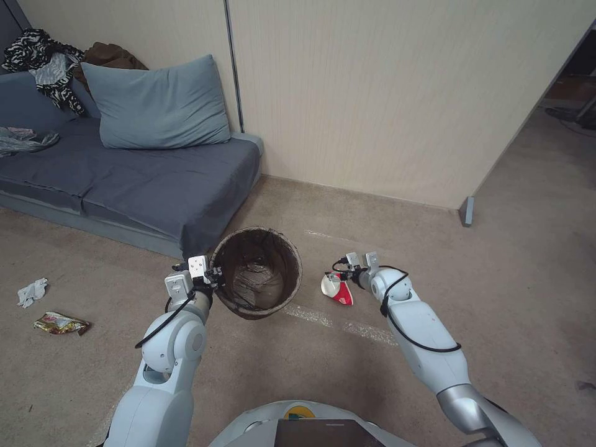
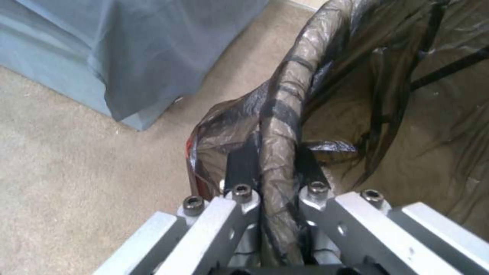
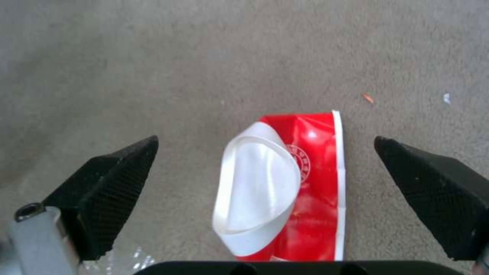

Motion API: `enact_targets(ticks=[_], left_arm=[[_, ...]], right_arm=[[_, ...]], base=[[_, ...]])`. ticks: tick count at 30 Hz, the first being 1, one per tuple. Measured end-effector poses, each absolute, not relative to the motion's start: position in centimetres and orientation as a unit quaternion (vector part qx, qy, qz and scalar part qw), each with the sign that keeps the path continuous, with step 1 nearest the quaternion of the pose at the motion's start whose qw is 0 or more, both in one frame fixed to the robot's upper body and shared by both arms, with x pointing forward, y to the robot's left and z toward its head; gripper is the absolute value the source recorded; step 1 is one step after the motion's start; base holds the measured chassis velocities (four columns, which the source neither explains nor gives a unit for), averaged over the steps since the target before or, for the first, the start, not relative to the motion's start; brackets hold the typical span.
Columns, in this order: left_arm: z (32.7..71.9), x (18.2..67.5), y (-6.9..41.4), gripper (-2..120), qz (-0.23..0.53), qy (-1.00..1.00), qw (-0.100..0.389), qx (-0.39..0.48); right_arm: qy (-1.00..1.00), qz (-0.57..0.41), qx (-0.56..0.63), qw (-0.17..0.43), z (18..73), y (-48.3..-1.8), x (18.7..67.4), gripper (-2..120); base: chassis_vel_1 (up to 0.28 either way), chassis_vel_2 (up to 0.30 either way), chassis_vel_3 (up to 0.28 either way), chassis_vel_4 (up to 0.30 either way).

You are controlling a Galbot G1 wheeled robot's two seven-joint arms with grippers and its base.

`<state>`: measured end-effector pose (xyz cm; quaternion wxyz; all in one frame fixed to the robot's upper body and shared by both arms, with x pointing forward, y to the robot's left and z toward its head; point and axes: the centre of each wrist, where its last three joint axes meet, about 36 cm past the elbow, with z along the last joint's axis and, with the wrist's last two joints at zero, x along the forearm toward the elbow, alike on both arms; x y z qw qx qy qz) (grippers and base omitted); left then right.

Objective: Pick up the trash bin, then pick up the garbage from the floor and place it into the trash bin.

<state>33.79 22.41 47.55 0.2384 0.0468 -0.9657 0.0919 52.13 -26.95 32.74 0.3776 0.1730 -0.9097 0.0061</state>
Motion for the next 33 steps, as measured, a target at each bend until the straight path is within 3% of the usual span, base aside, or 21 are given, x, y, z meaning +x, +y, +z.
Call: enact_targets(ticks=[33], left_arm=[[46.7, 33.7, 22.2, 2, 0.09, -0.962, 0.252, 0.047]], right_arm=[[-0.889, 0.03, 0.174, 0.422, 25.5, -26.3, 57.1, 96]], base=[[0.0, 0.0, 0.0, 0.0]])
